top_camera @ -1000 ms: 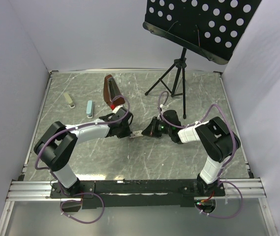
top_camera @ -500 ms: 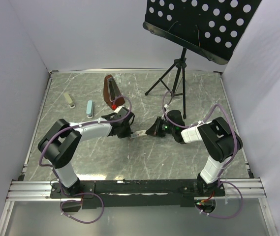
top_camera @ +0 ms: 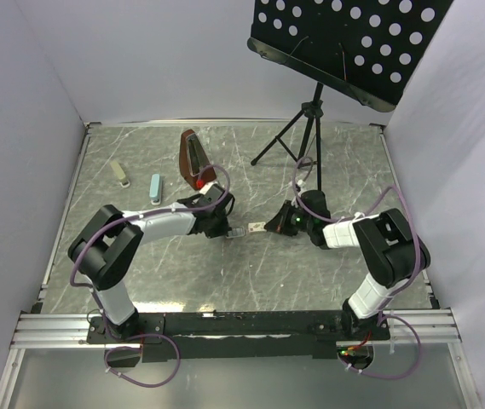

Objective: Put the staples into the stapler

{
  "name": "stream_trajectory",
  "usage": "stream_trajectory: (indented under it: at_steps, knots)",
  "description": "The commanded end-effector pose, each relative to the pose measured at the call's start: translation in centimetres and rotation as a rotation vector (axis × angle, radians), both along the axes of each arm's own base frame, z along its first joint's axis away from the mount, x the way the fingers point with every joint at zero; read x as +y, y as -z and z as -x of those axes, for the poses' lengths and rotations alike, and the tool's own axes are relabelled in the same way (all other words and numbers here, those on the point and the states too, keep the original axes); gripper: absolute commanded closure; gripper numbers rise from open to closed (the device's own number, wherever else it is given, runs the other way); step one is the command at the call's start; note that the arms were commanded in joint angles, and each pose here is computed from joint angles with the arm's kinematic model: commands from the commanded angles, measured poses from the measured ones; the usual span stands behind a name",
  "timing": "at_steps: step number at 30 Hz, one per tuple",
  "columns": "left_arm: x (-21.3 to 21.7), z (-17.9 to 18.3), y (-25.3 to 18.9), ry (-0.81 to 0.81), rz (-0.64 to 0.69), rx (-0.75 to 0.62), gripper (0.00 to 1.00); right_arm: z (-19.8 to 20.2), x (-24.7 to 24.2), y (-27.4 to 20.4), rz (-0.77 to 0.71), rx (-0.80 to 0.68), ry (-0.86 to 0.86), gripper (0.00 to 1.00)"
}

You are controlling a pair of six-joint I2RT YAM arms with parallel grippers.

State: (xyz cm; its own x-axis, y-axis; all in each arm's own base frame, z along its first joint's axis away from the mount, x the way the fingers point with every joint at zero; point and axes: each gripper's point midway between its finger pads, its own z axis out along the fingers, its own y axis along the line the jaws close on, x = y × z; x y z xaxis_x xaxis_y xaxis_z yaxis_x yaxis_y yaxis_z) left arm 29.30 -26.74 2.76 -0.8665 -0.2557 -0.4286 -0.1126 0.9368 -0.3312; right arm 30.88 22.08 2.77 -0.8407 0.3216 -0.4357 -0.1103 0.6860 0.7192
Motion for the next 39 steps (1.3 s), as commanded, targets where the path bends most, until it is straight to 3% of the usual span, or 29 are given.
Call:
stream_trajectory:
  at_steps: [1, 10, 17, 21, 28, 31, 33, 39]
  knots:
    - [-2.1, -1.3, -1.4, 0.031, 0.054, -0.043, 0.99, -0.8, -2.0, -0.9, 0.035, -0.056, 0.058, 1.0]
    - [-4.2, -1.5, -1.8, 0.06, 0.061, -0.046, 0.99, -1.1, -4.8, -0.6, 0.081, -0.043, 0.161, 0.99]
    - [-3.0, -1.2, -1.1, 0.023, 0.023, -0.04, 0.83, -1.0, -5.7, -0.6, 0.124, -0.049, 0.186, 0.74]
    - [-2.3, -1.1, -1.1, 0.009, 0.01, -0.05, 0.73, -0.9, -6.0, -0.8, 0.137, -0.051, 0.196, 0.69]
    - [-0.2, -1.4, -2.6, -0.035, 0.008, -0.082, 0.71, -0.6, -6.7, -2.1, 0.164, -0.082, 0.212, 0.5]
    - [1.9, -2.0, -4.2, -0.076, 0.013, -0.119, 0.63, -0.5, -7.5, -3.6, 0.2, -0.12, 0.232, 0.4]
    - [3.5, -2.5, -5.2, -0.101, 0.01, -0.142, 0.51, -0.4, -8.3, -4.9, 0.224, -0.148, 0.255, 0.34]
    - [7.3, -3.2, -8.9, -0.171, 0.049, -0.216, 0.3, 0.2, -10.1, -9.0, 0.303, -0.23, 0.281, 0.11]
